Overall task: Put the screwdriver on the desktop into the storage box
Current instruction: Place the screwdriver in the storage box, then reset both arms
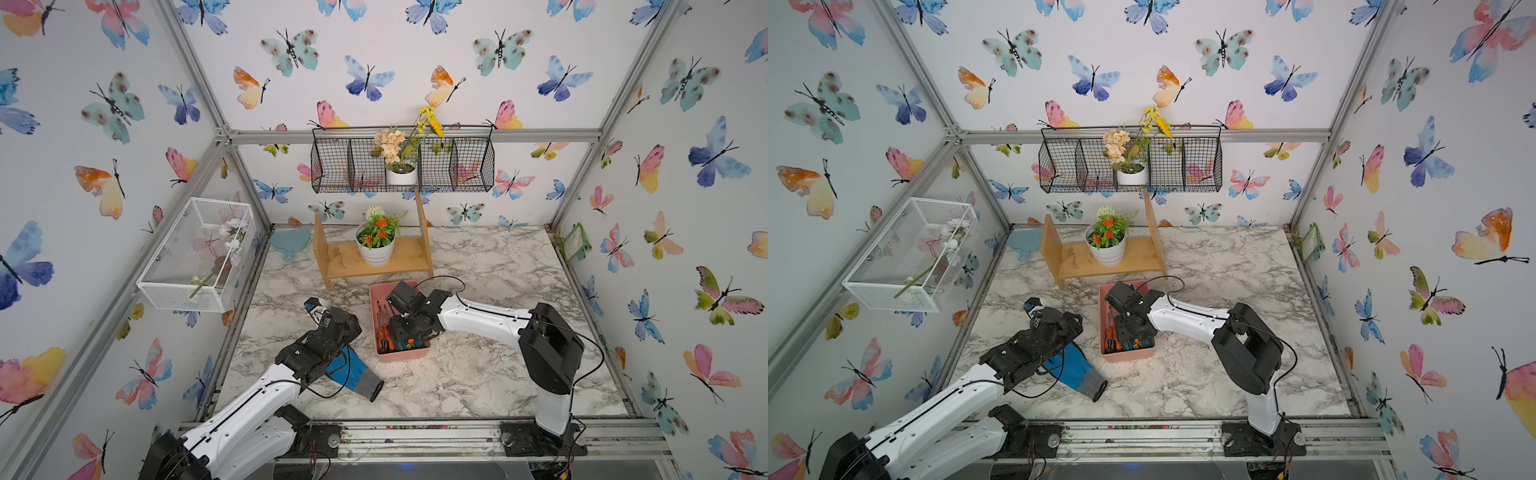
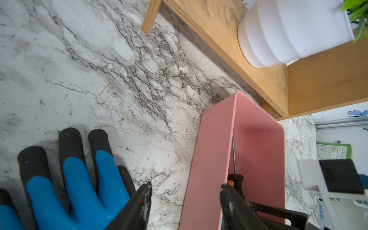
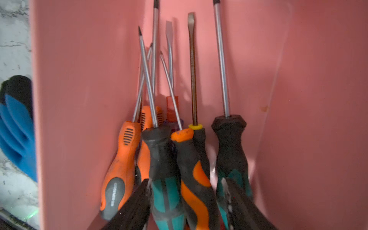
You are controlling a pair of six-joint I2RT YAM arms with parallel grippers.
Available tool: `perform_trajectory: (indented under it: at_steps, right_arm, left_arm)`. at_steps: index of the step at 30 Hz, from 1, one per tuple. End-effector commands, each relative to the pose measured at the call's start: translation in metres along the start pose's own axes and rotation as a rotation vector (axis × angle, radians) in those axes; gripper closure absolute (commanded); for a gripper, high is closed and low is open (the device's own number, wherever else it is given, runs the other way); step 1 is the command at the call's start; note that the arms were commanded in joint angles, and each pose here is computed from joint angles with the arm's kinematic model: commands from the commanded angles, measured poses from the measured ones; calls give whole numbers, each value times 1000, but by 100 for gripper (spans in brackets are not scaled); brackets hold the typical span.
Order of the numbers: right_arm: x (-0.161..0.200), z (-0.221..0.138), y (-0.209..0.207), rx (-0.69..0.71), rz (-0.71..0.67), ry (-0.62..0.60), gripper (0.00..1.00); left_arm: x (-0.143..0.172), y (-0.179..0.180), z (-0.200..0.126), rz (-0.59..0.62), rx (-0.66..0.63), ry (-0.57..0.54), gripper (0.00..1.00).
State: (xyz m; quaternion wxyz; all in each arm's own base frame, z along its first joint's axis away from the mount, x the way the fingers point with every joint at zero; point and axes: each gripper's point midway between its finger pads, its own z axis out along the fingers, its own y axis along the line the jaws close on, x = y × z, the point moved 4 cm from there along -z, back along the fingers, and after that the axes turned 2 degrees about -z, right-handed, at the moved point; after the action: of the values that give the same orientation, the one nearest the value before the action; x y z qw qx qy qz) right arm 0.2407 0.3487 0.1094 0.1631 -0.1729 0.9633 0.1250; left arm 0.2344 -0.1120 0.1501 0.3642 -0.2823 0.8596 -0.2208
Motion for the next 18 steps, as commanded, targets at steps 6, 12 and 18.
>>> perform_trajectory:
  at_steps: [6,12,18]
  right_arm:
    - [-45,-145,-57,163,54,-635,24]
    - [-24,-212,-177,551,265,-1055,12]
    - [3,-149,-293,758,240,-933,10]
  left_arm:
    - [-38,18,-13,30,-121,-182,38]
    - [-86,29,-17,17,-211,-435,14]
    - [-120,30,3,238,-371,-587,1]
